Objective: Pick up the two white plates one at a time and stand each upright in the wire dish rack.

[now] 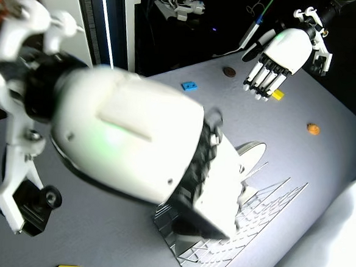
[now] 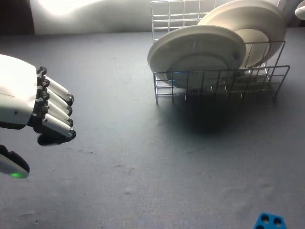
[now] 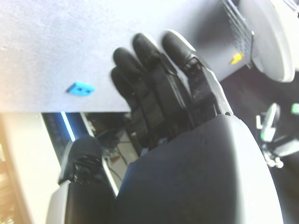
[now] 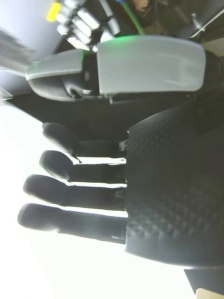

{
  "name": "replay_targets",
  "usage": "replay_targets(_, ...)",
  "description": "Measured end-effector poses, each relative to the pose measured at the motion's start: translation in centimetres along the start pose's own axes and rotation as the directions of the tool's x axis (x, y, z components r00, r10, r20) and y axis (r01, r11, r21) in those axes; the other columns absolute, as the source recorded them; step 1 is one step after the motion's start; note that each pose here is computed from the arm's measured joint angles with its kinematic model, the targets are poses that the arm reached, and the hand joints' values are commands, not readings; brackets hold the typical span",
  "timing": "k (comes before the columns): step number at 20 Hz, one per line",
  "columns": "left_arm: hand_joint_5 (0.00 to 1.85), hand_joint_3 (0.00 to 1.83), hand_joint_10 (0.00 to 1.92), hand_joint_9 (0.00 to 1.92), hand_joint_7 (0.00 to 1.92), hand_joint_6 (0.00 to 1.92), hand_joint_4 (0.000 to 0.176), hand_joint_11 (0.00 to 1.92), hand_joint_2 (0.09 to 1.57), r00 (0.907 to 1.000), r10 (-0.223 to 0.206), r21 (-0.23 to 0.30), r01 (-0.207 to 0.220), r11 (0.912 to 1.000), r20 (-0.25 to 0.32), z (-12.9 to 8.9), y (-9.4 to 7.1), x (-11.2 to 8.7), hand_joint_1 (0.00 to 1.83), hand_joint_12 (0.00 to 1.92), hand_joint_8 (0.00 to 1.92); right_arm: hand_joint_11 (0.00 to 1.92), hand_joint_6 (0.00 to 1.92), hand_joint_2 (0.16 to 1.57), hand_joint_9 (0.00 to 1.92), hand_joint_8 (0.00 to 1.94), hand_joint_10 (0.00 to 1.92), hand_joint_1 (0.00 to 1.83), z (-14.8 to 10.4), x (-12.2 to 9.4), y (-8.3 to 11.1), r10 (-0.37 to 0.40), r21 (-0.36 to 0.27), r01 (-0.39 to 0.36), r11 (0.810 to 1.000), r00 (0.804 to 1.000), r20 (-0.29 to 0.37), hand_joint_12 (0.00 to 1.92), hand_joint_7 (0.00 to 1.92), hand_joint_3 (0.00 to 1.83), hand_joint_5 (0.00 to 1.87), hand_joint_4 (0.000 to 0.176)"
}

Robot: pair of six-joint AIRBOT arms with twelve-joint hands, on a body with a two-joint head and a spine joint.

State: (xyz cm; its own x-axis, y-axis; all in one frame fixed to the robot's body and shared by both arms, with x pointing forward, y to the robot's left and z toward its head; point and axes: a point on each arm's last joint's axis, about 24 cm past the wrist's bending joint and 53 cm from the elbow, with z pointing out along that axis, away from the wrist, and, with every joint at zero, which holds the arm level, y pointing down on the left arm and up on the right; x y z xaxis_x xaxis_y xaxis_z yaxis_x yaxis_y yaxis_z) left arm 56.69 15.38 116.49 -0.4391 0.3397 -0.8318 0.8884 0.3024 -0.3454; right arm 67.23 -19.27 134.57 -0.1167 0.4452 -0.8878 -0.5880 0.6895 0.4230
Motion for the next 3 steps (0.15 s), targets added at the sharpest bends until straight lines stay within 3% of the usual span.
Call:
replay_targets(1,0.86,0.0,1.92,0.92,0.94,1.92,0.0,0.97,1.29,1.0,0.0,0.0,0.0,1.0,0.0,0.0,0.0,0.0,0.24,1.92,1.92,1.29,1.92,1.02,1.22,1.94,1.92,0.69,-0.2,0.2,-0.1,-0.009,0.006,0.009,1.0,1.0,-0.008,1.92,1.13,0.0,1.1,0.0)
replay_targets(2,1.26,0.0,1.92,1.42,1.4,1.92,0.0,1.46,1.27,1.0,0.0,0.0,0.0,1.0,0.0,0.0,0.0,0.0,0.31,1.92,1.92,1.61,1.92,1.12,1.52,1.94,1.92,0.66,-0.6,1.1,-0.2,-0.035,0.021,0.036,0.999,0.999,-0.037,1.92,1.4,0.02,1.35,0.0)
replay_targets(3,1.26,0.0,1.92,1.42,1.4,1.92,0.0,1.46,1.27,1.0,-0.001,0.0,0.001,1.0,-0.001,0.0,0.0,0.0,0.31,1.92,1.92,1.61,1.92,1.12,1.52,1.94,1.92,0.66,-0.9,1.5,-0.2,-0.043,0.032,0.044,0.999,0.998,-0.051,1.92,1.4,0.02,1.35,0.0)
